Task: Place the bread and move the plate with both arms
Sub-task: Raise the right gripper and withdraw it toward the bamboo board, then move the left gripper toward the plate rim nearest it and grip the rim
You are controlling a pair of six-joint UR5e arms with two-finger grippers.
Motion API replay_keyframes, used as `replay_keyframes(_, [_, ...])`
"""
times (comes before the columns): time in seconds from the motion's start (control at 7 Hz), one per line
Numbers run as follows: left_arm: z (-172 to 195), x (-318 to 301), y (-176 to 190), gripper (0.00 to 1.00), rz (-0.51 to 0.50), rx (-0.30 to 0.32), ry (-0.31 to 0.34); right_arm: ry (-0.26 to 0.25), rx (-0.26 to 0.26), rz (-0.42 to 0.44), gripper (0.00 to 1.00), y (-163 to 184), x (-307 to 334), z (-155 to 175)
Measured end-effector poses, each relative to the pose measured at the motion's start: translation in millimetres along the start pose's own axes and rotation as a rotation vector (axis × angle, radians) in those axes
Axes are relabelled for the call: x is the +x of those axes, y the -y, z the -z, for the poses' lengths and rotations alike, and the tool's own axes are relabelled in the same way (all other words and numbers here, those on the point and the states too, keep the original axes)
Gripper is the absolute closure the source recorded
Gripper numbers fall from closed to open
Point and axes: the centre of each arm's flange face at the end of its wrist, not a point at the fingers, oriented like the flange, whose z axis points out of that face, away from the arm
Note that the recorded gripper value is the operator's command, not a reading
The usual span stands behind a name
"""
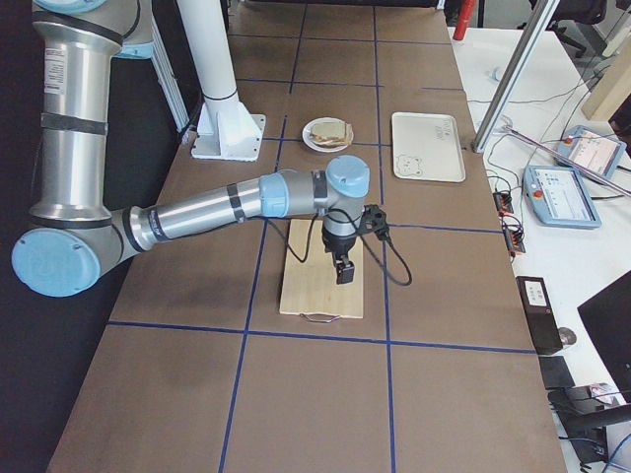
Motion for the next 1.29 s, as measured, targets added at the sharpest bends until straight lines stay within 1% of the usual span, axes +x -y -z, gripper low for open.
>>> replay_keyframes(0.14, [-22,39,1,0.00,-0.042,-0.001,-0.099,0.003,-0.002,-0.025,0.00,-33,20,-2])
replay_keyframes(0.29, [-41,81,0,0.00,-0.035,-0.019,-0.195,0.004,-0.006,-0.049,0.00,-49,30,-6])
replay_keyframes(0.57, [-69,178,9,0.00,0.099,-0.047,-0.361,0.006,-0.014,-0.075,0.00,-55,37,-11])
replay_keyframes(0.71, [-85,230,15,0.00,0.165,-0.063,-0.419,0.007,-0.014,-0.080,0.00,-55,37,-11])
replay_keyframes(0.86, [-104,276,14,0.00,0.220,-0.052,-0.447,0.008,-0.014,-0.082,0.00,-55,37,-11])
replay_keyframes(1.0, [-121,318,8,0.00,0.280,-0.022,-0.476,0.008,-0.014,-0.083,0.00,-55,37,-12])
replay_keyframes(1.29, [-146,386,-11,0.00,0.411,0.033,-0.563,0.008,-0.014,-0.083,0.00,-55,37,-12])
